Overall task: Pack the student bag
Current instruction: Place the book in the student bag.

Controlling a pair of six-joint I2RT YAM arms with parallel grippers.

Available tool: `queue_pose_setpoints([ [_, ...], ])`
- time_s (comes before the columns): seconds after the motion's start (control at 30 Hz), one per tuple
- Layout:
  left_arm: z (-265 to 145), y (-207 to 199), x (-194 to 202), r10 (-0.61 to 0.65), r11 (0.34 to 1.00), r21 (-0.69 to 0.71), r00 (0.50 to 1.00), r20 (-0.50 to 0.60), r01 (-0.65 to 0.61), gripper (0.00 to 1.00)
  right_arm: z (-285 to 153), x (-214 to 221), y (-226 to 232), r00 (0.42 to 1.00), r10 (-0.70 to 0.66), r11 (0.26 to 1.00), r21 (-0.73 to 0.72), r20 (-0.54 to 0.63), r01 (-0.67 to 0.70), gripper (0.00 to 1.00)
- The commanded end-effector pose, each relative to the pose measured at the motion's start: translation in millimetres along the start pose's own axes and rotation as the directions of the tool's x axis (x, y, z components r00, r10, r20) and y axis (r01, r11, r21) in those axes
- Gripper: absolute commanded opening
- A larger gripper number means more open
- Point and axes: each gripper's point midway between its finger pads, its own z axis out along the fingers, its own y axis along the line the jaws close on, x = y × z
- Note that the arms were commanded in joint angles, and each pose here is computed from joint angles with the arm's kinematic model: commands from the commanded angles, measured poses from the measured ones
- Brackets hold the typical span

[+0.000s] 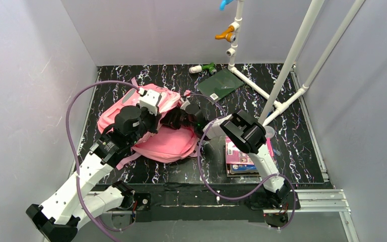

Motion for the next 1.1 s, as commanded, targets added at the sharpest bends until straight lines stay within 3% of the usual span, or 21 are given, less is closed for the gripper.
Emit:
queue_pose_setpoints([
  [0.0, -14, 2, -32, -0.060, 0.998, -0.001, 0.988, 0.140, 0.061, 0.00, -2, -38, 36, 0.990, -0.012, 0.996, -0.089, 0.141, 0.025, 0.32],
  [0.13, -15, 2, -28, -0.055, 0.998, -0.002, 0.989, 0.135, 0.056, 0.00, -6, -65, 42, 0.976, 0.026, 0.994, -0.112, 0.218, -0.002, 0.01],
  [0.4, -21, 4, -26, -0.036, 0.999, -0.008, 0.990, 0.137, 0.037, 0.00, 9, -102, 39, 0.960, 0.066, 0.993, -0.109, 0.273, -0.038, 0.01],
  [0.67, -19, 5, -21, -0.030, 0.999, -0.012, 0.992, 0.121, 0.031, 0.00, 21, -95, 26, 0.972, 0.055, 0.995, -0.095, 0.230, -0.033, 0.01],
  [0.83, -17, 4, -20, -0.028, 0.999, -0.012, 0.993, 0.116, 0.030, 0.00, 22, -112, 14, 0.955, -0.005, 1.000, -0.014, 0.295, 0.009, 0.02],
  [0.9, -16, 5, -18, -0.014, 1.000, -0.015, 0.994, 0.113, 0.016, 0.00, 23, -120, 11, 0.945, -0.021, 1.000, 0.010, 0.325, 0.019, 0.07],
  [1.07, -17, 8, -16, -0.003, 1.000, -0.028, 0.994, 0.108, 0.006, 0.00, 17, -139, -2, 0.910, -0.063, 0.997, 0.075, 0.410, 0.035, 0.11],
])
